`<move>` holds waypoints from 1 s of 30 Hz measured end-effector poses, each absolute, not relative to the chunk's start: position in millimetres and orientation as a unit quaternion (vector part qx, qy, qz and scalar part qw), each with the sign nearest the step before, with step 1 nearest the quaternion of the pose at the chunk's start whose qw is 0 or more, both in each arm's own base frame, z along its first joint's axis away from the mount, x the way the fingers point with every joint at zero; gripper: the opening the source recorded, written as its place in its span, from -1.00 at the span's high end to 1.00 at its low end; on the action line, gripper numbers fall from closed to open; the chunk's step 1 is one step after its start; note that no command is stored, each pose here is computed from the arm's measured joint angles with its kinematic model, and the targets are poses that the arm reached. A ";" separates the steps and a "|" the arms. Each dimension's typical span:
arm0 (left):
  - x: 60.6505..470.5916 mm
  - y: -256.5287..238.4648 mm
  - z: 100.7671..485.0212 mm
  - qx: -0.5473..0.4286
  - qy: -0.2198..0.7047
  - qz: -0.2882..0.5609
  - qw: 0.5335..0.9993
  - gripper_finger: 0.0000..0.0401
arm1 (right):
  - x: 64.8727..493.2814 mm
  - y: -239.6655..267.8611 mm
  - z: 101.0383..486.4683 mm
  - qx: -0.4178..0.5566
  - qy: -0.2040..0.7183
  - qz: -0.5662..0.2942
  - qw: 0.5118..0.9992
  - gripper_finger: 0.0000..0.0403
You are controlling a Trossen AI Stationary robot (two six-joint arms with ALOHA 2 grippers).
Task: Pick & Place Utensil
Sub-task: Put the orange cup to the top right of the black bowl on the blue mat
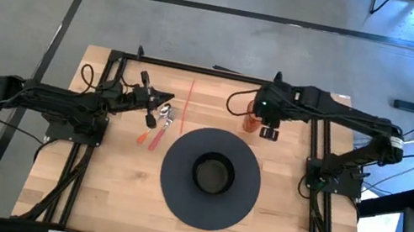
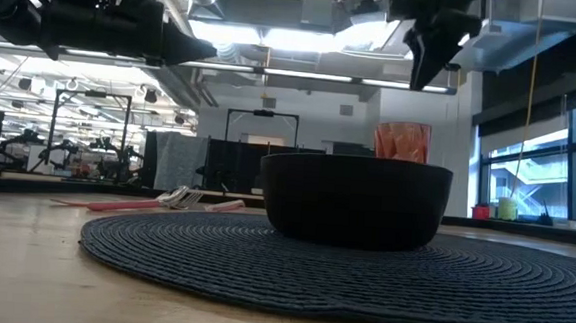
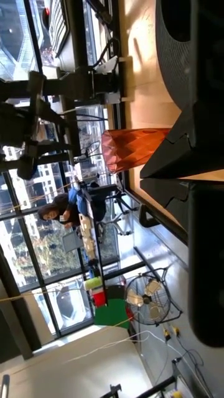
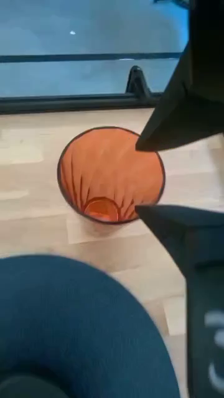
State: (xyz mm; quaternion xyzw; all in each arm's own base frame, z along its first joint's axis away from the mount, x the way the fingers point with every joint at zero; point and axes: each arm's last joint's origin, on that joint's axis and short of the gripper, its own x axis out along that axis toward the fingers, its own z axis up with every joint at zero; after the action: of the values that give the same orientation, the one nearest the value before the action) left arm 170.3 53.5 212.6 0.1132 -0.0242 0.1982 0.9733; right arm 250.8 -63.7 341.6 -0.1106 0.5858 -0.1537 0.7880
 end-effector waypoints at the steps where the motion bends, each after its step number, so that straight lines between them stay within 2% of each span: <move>1: 170.3 53.5 212.6 0.113 -0.024 0.198 0.973 0.98 | 251.1 -63.4 341.5 -0.107 0.586 -0.148 0.790 0.15; 5: 170.3 53.5 212.6 0.113 -0.024 0.198 0.973 0.98 | 255.2 -62.1 336.9 -0.088 0.590 -0.113 0.794 -0.06; 10: 170.3 53.5 212.6 0.111 -0.025 0.198 0.974 0.98 | 259.9 -62.7 331.7 -0.084 0.599 -0.106 0.790 -0.20; 30: 170.3 53.5 211.9 0.112 -0.021 0.198 0.974 0.98 | 285.3 -76.2 298.2 -0.084 0.648 -0.092 0.751 -0.22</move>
State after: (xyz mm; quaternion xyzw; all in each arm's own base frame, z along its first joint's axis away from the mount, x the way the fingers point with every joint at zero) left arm 170.3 53.5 211.9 0.1124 -0.0209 0.1976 0.9736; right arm 285.3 -76.2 298.2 -0.0840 0.6479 -0.0921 0.7514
